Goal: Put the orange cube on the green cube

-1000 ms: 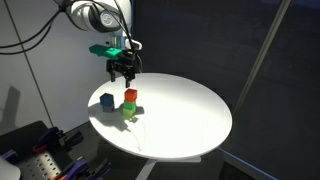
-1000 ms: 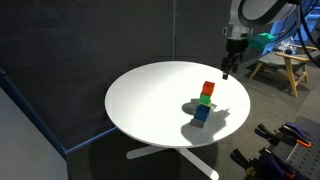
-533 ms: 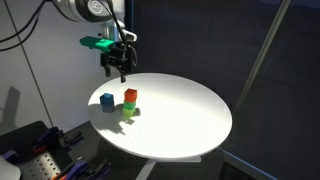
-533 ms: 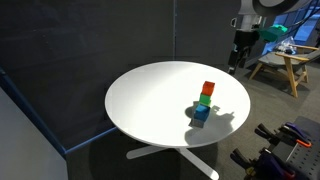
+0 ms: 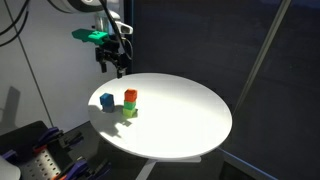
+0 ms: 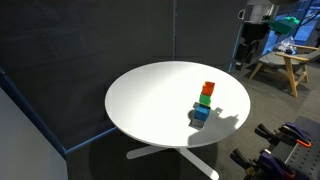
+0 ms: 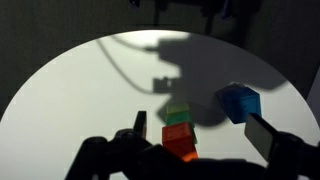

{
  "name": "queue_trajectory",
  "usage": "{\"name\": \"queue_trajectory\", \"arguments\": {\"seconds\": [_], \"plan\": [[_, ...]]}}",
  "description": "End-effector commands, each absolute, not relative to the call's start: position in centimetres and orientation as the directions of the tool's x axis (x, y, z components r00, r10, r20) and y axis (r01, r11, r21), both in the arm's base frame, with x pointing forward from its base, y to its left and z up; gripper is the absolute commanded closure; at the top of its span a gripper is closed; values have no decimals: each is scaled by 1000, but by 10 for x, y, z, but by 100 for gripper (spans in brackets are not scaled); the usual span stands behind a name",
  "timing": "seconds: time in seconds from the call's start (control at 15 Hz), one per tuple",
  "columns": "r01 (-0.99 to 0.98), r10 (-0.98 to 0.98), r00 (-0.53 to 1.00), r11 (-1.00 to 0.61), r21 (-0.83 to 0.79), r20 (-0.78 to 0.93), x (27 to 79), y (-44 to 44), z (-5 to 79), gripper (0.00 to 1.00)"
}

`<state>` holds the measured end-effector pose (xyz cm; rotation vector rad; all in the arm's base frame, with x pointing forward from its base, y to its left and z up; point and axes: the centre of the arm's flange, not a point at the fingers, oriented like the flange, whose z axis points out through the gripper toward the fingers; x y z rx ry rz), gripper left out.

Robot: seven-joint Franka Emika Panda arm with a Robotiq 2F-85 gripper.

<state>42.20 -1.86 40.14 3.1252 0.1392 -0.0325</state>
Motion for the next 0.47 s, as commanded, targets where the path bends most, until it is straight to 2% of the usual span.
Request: {"name": "queue_trajectory", "arguments": {"seconds": [0.0,0.4], "plan": [[89,88,996,-996,12,-21,421,-19,402,0],[88,88,996,-996,12,-22,420,-19,401,0]]}}
